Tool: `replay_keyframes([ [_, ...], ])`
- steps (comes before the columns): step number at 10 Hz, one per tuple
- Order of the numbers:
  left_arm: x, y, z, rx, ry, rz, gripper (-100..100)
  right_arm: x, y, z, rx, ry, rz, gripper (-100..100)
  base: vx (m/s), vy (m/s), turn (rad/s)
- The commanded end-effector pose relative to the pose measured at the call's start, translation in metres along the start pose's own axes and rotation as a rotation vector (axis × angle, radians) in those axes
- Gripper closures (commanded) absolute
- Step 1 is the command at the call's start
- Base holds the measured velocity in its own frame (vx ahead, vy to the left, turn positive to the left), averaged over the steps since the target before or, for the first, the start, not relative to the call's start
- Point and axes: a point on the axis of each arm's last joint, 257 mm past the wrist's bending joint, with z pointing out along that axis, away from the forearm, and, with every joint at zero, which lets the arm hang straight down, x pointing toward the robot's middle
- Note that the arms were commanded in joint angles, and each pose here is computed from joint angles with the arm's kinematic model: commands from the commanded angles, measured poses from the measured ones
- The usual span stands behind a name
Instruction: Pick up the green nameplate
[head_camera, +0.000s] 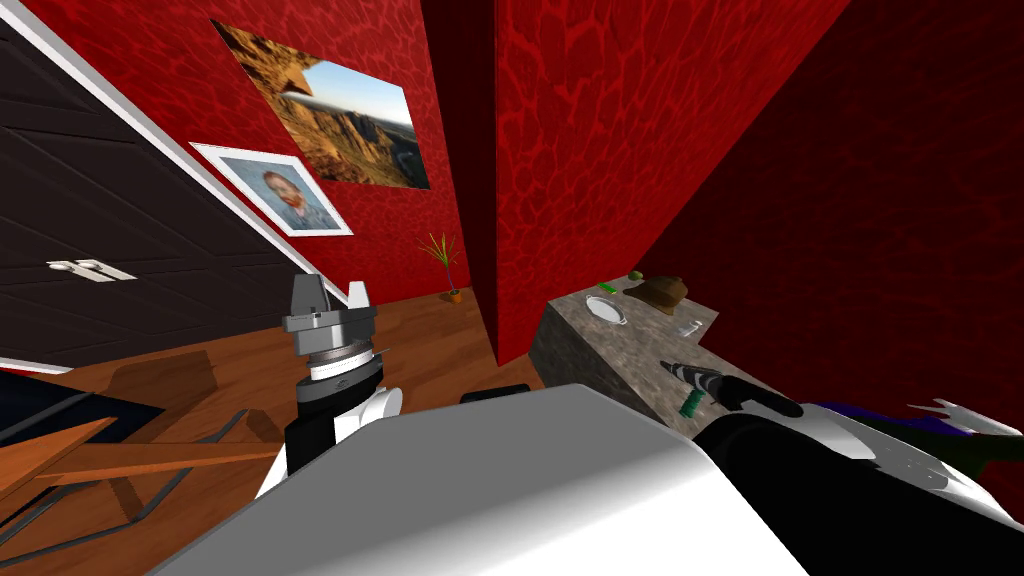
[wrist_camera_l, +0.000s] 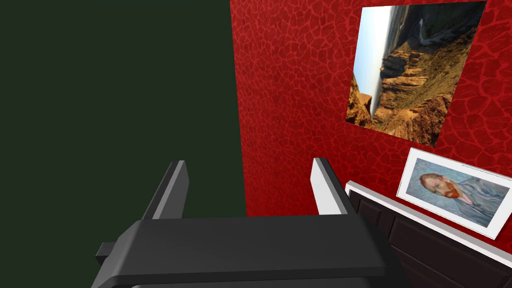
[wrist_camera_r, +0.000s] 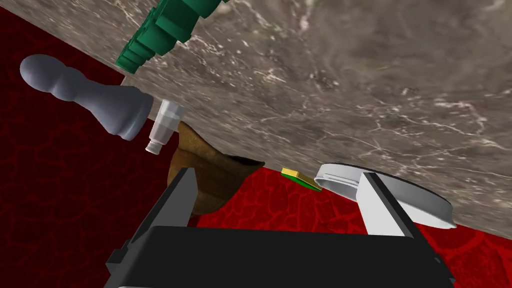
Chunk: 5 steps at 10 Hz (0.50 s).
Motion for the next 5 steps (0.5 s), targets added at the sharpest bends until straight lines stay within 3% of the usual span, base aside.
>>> replay_keyframes([
  [1,0.000,0.000,0.000,0.000,0.000,0.000,0,0.009,-0.030,-0.005,0.052,0.050,-0.060,-100,-0.029,0.019,0.088],
  [5,0.000,0.000,0.000,0.000,0.000,0.000,0,0.033,-0.079,-0.016,0.138,0.146,-0.147,-100,-0.042,0.009,0.046],
])
